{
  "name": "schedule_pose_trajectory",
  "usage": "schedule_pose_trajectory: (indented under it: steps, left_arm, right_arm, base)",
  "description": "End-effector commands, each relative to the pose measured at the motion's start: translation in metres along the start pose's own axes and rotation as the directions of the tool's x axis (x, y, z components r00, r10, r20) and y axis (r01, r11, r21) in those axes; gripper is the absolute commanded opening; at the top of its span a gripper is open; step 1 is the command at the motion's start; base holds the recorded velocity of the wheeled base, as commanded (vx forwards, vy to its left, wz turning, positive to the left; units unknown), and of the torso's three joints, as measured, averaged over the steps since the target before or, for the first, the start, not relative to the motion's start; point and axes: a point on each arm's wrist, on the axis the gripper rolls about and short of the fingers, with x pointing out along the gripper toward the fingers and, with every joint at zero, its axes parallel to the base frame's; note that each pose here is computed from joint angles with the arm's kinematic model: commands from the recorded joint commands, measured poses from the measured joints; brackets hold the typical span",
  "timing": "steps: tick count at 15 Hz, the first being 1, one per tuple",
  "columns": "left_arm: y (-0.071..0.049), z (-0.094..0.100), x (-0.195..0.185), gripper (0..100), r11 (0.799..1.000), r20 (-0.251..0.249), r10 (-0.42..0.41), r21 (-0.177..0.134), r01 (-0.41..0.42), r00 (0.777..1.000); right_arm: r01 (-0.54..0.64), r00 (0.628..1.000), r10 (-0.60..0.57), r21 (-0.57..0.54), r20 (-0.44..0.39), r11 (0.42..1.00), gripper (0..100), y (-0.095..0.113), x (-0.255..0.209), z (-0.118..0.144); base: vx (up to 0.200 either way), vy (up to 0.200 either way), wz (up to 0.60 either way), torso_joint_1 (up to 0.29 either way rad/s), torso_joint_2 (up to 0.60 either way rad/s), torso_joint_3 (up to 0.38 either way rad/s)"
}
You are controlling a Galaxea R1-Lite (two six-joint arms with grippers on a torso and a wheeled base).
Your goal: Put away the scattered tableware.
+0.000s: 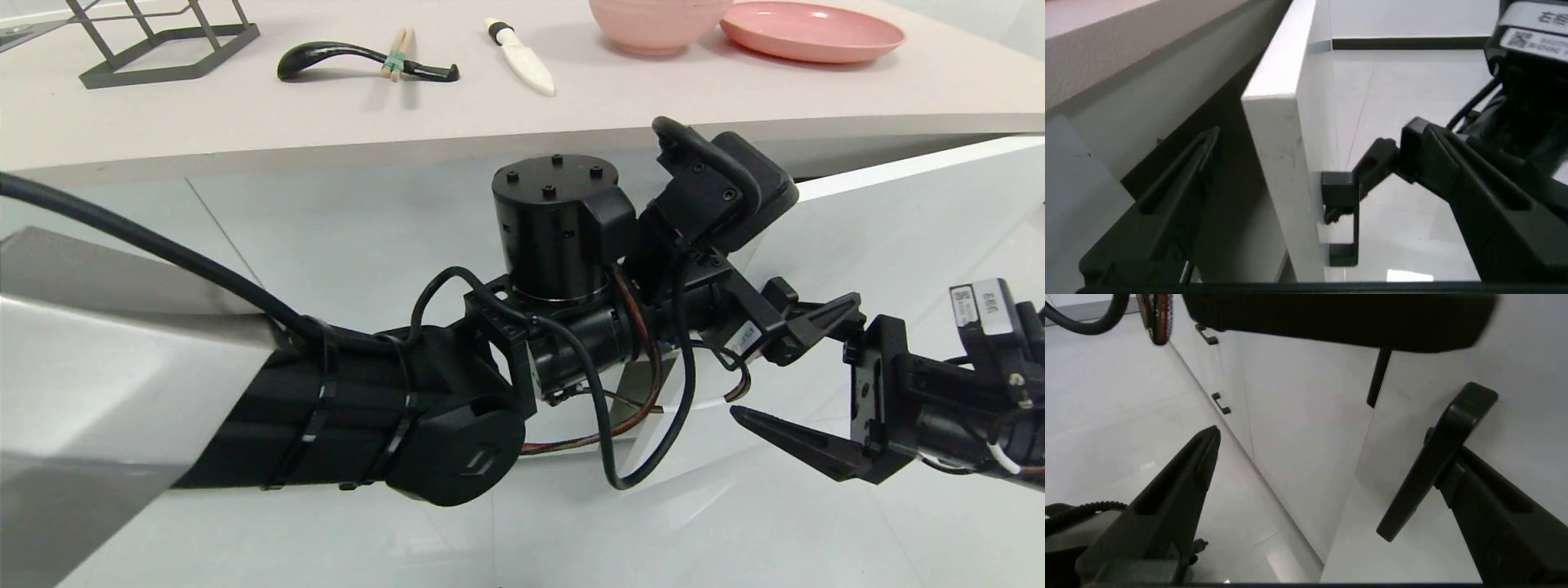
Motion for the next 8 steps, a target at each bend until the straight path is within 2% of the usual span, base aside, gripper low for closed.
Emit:
schedule_pose_trajectory:
  steps: [1,4,8]
  left_arm:
    - [-0.002,-0.004,0.008,100,1.0,0.002,0.002,-0.005,-0.002,1.0]
    - [-0.002,-0.009,0.01,100,0.999,-0.024,0.037,-0.01,-0.037,0.999]
    - [-0.005,-0.013,0.011,100,0.999,-0.035,0.031,-0.014,-0.032,0.999]
  right_arm:
    - [0.006,1.0,-0.006,-0.015,0.011,1.0,100,0.0,-0.002,0.003]
    - [0.021,1.0,-0.021,-0.011,0.002,1.0,100,-0.001,-0.003,0.001]
    - [0.114,0.991,-0.114,0.0,-0.066,0.993,100,-0.008,-0.025,-0.014]
  base:
    - [0.0,0.0,0.0,0.0,0.0,0.0]
    - [0.0,0.0,0.0,0.0,0.0,0.0]
    - [0.0,0.0,0.0,0.0,0.0,0.0]
